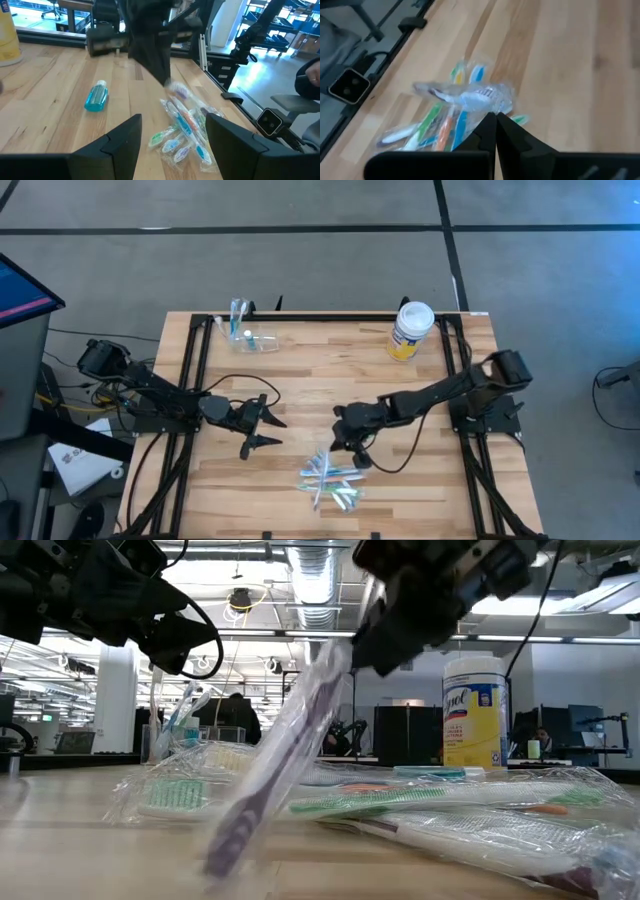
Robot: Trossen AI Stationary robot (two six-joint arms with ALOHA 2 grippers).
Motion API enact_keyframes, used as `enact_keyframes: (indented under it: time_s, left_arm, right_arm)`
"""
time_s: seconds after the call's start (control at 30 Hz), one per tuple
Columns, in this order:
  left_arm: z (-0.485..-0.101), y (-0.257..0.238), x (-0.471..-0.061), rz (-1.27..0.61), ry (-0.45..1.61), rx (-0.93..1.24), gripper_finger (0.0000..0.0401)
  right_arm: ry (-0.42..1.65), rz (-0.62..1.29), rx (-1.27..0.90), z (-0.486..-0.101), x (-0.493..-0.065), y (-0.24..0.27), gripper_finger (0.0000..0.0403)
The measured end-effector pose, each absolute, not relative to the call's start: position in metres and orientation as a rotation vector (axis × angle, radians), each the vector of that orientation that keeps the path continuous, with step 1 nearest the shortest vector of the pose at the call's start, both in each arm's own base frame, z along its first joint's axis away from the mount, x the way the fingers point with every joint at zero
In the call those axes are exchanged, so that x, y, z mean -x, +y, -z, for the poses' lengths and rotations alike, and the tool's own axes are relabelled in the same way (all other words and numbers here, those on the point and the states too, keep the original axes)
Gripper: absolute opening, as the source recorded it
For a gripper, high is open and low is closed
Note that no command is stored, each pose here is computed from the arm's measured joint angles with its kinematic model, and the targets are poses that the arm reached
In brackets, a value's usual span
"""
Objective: Pick & Place toothbrushing station
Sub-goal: Put the purple toothbrush into the transparent organizer
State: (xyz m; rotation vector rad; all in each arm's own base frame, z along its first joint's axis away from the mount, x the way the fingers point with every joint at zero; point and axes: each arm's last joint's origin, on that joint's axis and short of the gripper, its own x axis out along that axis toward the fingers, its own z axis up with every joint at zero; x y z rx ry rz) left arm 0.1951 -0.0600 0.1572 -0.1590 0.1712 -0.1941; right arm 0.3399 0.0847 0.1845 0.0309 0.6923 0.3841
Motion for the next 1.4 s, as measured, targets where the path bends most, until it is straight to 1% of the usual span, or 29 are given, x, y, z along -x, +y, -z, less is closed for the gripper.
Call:
enact_keyframes:
  time_s: [0.1,0.4,0.67,0.8,0.93,1.03,1.17,1.3,1.4]
  left_arm:
    - [-0.157,-0.060,-0.195,0.194,0.171,0.162,0.0213]
    - [-0.161,-0.060,-0.195,0.200,0.139,0.218,0.0213]
    - [-0.167,-0.060,-0.196,0.199,0.079,0.240,0.0213]
    - [-0.163,-0.061,-0.200,0.181,0.071,0.255,0.0213]
    - [-0.158,-0.066,-0.215,0.181,0.065,0.260,0.0213]
    - [-0.152,-0.071,-0.233,0.176,0.080,0.256,0.0213]
    - [-0.145,-0.074,-0.258,0.180,0.106,0.249,0.0213]
    - [-0.145,-0.074,-0.269,0.251,0.111,0.254,0.0213]
    - [-0.148,-0.074,-0.271,0.270,0.098,0.257,0.0213]
  right_arm:
    - [0.651,-0.356,-0.010,-0.197,-0.337,0.082,0.0000]
    - [0.585,-0.265,0.057,-0.216,-0.333,0.078,0.0000]
    - [0.524,-0.281,0.122,-0.239,-0.347,0.081,0.0000]
    - [0.505,-0.280,0.141,-0.250,-0.351,0.082,0.0000]
    - [0.525,-0.266,0.161,-0.247,-0.354,0.082,0.0000]
    - [0.487,-0.266,0.162,-0.255,-0.357,0.083,0.0000]
    - [0.511,-0.265,0.169,-0.252,-0.357,0.082,0.0000]
    - [0.515,-0.248,0.190,-0.252,-0.356,0.082,0.0000]
    - [0.514,-0.243,0.197,-0.252,-0.357,0.080,0.0000]
